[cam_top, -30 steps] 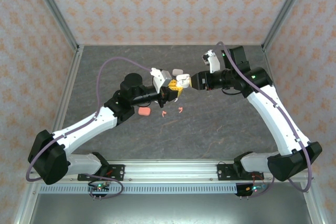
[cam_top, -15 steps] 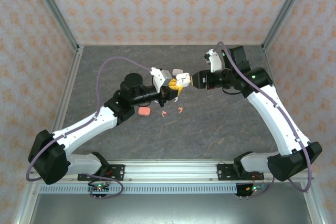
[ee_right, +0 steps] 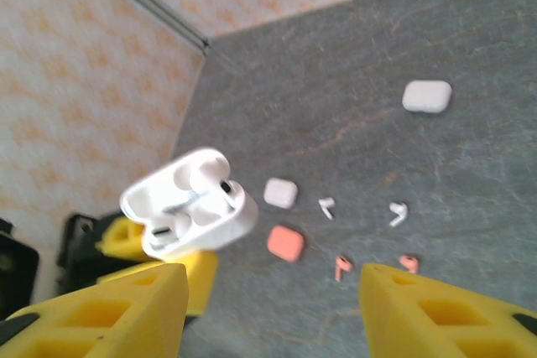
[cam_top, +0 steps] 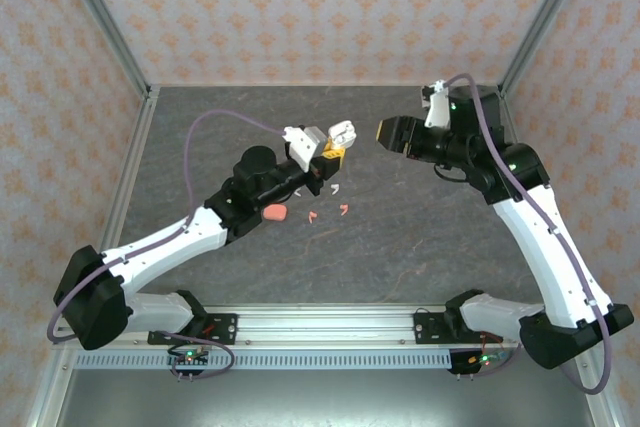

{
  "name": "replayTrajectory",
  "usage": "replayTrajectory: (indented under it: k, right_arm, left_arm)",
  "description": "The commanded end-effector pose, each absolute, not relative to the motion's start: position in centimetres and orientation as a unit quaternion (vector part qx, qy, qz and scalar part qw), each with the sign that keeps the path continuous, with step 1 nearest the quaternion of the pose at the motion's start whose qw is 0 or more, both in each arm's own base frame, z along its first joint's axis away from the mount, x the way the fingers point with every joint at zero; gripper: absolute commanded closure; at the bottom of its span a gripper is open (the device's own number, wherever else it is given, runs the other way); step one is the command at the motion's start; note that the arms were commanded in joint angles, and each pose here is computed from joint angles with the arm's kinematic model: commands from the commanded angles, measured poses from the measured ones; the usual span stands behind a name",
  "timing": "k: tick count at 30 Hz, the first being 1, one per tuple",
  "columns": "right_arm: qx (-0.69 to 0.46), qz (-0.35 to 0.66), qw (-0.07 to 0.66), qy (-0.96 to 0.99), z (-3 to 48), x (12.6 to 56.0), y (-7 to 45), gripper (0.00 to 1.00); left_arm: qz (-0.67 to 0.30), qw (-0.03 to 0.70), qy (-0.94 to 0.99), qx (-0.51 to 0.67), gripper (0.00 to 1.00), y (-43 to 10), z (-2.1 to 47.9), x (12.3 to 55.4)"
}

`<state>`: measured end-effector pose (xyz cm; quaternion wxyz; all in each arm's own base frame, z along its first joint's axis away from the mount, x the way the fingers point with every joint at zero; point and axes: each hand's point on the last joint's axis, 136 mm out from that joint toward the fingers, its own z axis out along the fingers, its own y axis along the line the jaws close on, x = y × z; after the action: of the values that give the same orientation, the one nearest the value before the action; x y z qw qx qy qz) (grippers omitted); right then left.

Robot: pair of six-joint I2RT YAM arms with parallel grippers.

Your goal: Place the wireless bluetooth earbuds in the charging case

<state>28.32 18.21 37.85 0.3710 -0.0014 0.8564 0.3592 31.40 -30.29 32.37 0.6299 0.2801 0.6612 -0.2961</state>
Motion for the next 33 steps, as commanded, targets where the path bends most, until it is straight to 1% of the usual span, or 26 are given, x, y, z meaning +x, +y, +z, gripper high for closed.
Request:
replayTrajectory:
  k: [1, 3, 7, 13, 20, 26, 33]
  right_arm:
    - [0.048, 0.411, 0.395, 0.820, 40.6, 29.9, 19.3, 0.42]
    - [0.046, 0.418, 0.403, 0.813, 41.3, 30.3, 20.0, 0.40]
    - [0.038, 0.398, 0.405, 0.822, 40.6, 31.5, 21.3, 0.40]
    - [0.029, 0.376, 0.401, 0.835, 39.4, 32.6, 22.5, 0.42]
    - [0.019, 0.368, 0.383, 0.847, 38.2, 32.8, 23.3, 0.52]
    - [0.016, 0.364, 0.369, 0.855, 37.1, 32.6, 23.7, 0.55]
    - [0.013, 0.362, 0.353, 0.863, 36.0, 32.4, 23.9, 0.63]
  left_arm:
    - [-0.274, 0.663, 0.647, 0.258, 1.00, -29.9, 33.4, 32.3]
    - [-0.274, 0.663, 0.647, 0.261, 1.00, -30.2, 33.4, 32.4]
    - [-0.280, 0.661, 0.643, 0.268, 1.00, -30.8, 33.5, 32.2]
    - [-0.285, 0.657, 0.643, 0.272, 1.00, -31.2, 33.5, 32.1]
    - [-0.283, 0.656, 0.644, 0.274, 1.00, -31.2, 33.5, 32.1]
    - [-0.282, 0.656, 0.645, 0.273, 1.00, -31.2, 33.5, 32.2]
    - [-0.280, 0.655, 0.647, 0.271, 1.00, -31.1, 33.5, 32.3]
